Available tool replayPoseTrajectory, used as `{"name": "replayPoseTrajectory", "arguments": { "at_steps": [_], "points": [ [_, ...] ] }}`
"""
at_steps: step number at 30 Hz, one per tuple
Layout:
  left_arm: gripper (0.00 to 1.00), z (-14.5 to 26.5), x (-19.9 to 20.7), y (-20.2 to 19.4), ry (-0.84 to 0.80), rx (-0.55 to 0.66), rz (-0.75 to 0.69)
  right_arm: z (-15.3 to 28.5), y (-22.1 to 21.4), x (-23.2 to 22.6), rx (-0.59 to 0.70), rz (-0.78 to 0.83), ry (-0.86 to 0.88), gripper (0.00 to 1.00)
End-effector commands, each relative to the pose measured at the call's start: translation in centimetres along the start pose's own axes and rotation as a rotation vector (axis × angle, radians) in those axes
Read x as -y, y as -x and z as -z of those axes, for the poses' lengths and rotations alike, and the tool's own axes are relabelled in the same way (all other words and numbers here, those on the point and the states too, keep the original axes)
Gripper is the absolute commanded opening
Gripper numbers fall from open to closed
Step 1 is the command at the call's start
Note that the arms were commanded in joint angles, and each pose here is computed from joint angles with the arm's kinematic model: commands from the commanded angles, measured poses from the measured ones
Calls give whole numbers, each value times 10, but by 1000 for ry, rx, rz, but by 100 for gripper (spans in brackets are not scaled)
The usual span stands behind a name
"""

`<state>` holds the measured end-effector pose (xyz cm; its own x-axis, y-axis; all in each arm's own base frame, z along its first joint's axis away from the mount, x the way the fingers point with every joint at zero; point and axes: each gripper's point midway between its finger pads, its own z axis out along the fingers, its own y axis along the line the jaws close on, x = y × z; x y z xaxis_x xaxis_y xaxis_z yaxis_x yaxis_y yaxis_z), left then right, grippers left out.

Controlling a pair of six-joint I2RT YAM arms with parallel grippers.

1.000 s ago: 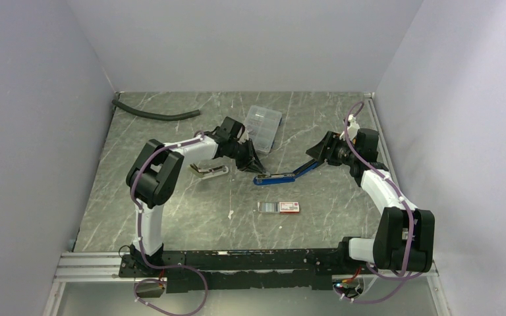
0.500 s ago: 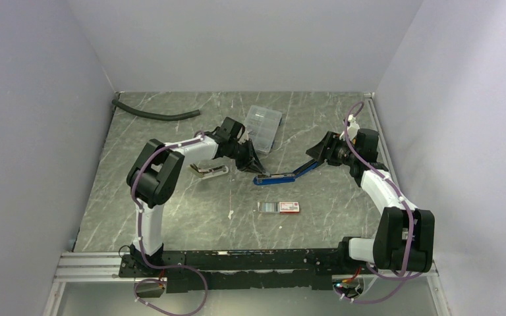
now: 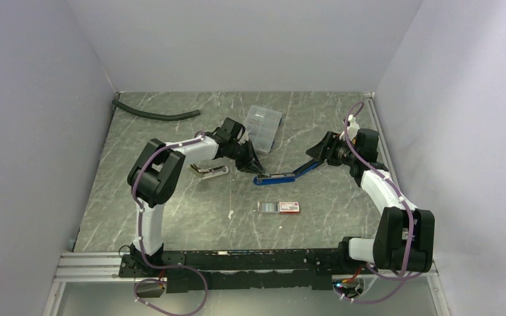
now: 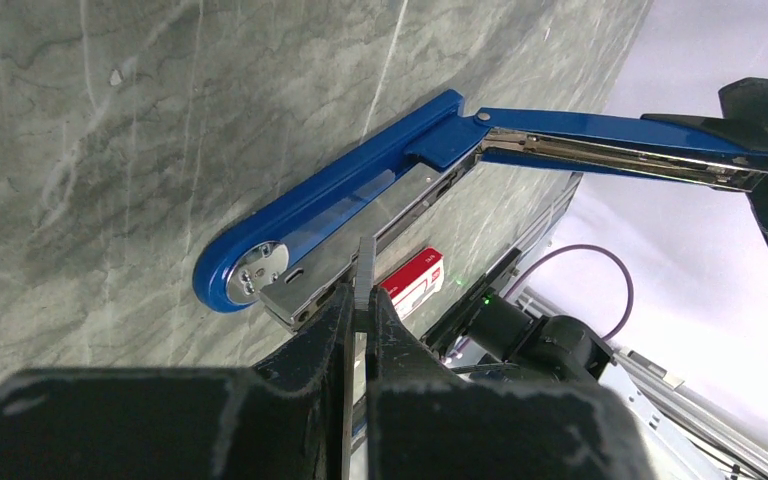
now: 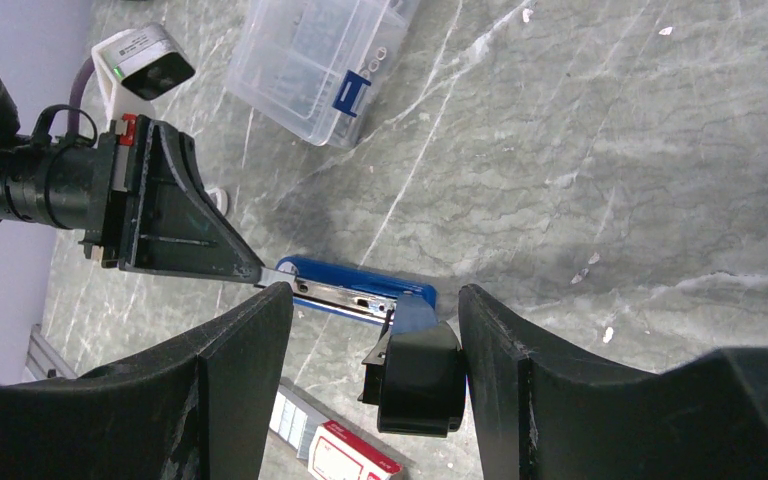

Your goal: Load the staples into the stapler

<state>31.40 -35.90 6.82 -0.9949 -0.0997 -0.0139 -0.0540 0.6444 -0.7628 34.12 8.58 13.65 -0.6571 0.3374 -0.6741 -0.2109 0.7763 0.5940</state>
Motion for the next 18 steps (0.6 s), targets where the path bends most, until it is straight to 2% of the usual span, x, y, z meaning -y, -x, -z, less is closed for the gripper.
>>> {"name": "replayPoseTrajectory", "arguments": {
  "at_steps": [1, 18],
  "points": [
    [7, -2, 4, 6, -3, 17, -9, 3, 12, -9, 43, 31, 36, 66],
    [8, -3, 1, 4, 10, 14, -14, 3, 11, -8, 42, 31, 34, 66]
  ]
}}
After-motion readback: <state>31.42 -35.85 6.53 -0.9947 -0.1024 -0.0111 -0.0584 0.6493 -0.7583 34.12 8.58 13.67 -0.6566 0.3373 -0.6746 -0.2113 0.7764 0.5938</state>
